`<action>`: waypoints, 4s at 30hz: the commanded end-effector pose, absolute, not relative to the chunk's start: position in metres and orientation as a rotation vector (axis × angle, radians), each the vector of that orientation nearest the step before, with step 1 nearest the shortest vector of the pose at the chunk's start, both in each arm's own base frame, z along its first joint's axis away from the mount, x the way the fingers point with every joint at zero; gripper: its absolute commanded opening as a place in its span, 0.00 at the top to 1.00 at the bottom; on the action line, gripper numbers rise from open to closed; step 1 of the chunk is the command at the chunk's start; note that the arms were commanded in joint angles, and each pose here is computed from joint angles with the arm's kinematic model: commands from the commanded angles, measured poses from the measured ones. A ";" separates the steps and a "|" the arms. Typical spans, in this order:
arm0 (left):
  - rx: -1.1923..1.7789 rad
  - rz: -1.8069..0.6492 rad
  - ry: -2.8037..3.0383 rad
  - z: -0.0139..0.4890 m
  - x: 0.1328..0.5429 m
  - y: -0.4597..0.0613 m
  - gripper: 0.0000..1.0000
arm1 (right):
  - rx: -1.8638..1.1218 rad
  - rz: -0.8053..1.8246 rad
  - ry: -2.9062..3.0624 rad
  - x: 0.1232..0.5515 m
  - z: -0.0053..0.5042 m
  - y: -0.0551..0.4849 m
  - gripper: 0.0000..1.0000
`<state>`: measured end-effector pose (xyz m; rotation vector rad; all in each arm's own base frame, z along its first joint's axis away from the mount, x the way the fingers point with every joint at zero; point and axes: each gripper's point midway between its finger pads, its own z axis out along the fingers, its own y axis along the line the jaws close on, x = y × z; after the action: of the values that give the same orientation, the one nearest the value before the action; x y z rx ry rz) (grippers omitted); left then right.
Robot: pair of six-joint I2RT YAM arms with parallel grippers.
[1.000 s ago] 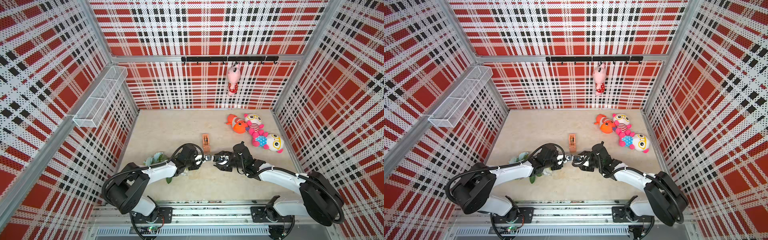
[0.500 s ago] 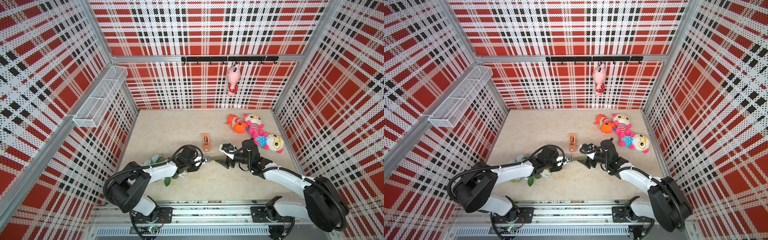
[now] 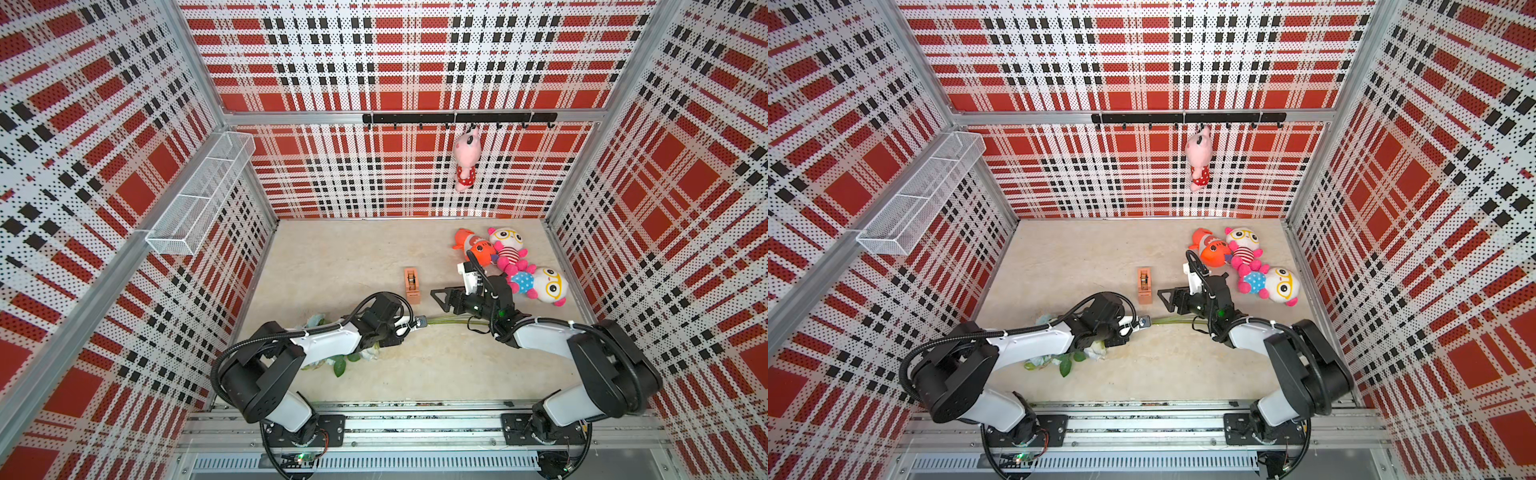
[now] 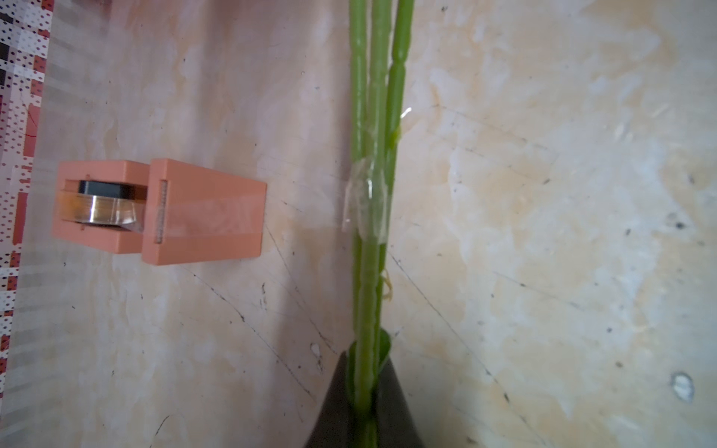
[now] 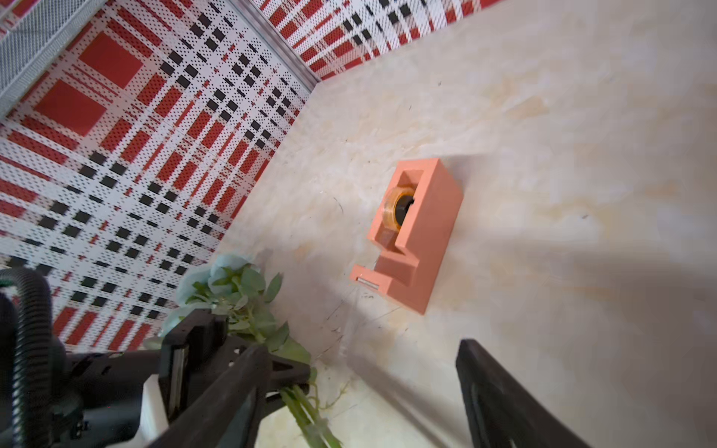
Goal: Wrap bouquets with tape
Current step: Tear off the tape using the Tape Cutter.
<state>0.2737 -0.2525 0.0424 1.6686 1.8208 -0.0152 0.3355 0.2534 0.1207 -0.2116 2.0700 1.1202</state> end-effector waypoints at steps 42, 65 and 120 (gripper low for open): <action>1.633 -0.043 1.880 0.053 0.274 -0.247 1.00 | -0.027 1.286 2.168 0.358 0.091 0.294 0.36; 1.626 -0.032 1.888 0.053 0.279 -0.244 1.00 | -0.125 1.311 2.248 0.339 0.101 0.321 0.48; 1.648 -0.028 1.844 0.058 0.270 -0.248 1.00 | -0.148 1.290 2.292 0.346 0.082 0.332 0.51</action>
<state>0.2693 -0.2435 0.0451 1.6629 1.8871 -0.0236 0.3472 0.3251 0.0843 -0.1258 2.2880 1.2731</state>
